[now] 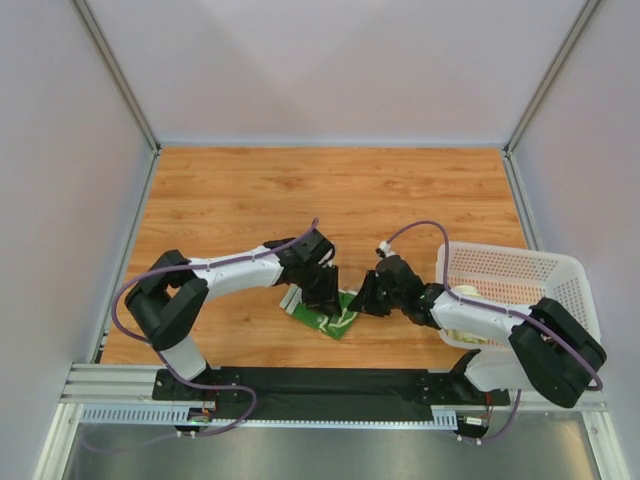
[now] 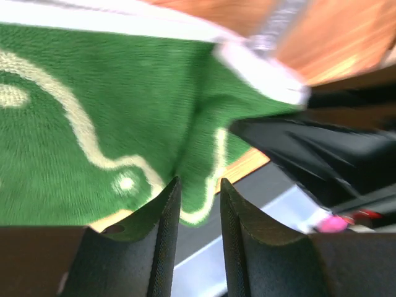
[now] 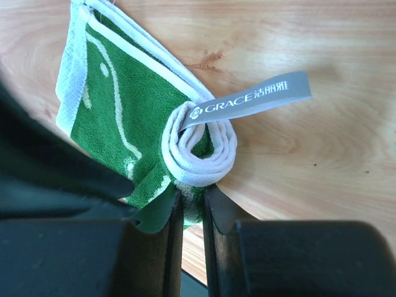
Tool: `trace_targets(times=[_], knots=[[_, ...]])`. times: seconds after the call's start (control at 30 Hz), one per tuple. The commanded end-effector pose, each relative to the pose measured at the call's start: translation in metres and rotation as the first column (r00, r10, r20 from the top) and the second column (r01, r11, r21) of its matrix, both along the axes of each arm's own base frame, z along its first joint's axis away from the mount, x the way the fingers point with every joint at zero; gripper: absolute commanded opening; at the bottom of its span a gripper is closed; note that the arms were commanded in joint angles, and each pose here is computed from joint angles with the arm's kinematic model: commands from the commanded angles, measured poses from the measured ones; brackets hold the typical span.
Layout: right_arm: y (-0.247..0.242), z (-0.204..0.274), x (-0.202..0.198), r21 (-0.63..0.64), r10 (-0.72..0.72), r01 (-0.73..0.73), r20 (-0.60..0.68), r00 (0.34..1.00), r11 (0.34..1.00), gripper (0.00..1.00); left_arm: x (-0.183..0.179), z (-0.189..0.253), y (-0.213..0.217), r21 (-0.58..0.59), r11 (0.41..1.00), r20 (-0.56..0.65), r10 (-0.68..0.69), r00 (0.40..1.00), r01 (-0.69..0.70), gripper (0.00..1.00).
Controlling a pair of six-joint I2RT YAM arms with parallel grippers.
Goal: Roll the towels
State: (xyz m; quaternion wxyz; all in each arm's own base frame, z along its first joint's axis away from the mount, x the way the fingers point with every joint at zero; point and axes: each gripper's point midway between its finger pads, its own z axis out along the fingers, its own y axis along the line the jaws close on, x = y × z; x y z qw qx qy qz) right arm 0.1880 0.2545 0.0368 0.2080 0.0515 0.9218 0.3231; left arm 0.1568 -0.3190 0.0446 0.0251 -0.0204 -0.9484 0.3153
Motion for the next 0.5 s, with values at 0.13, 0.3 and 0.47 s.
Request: trace_targets(times=[0.13, 0.3, 0.47], knots=[[-0.001, 0.006, 0.000, -0.076, 0.025, -0.027, -0.026, 0.999, 0.997, 0.05, 0.000, 0.028, 0.041, 0.410, 0.910, 0.264, -0.184, 0.947, 0.062, 0.38], [0.000, 0.005, -0.002, -0.105, 0.033, -0.040, -0.069, 0.997, 0.994, 0.04, 0.000, 0.043, 0.043, 0.502, 0.864, 0.437, -0.283, 0.854, 0.029, 0.35], [0.002, 0.000, -0.004, -0.119, 0.040, -0.053, -0.106, 0.994, 0.991, 0.02, -0.007, 0.055, 0.019, 0.516, 0.856, 0.549, -0.366, 0.752, 0.040, 0.35]])
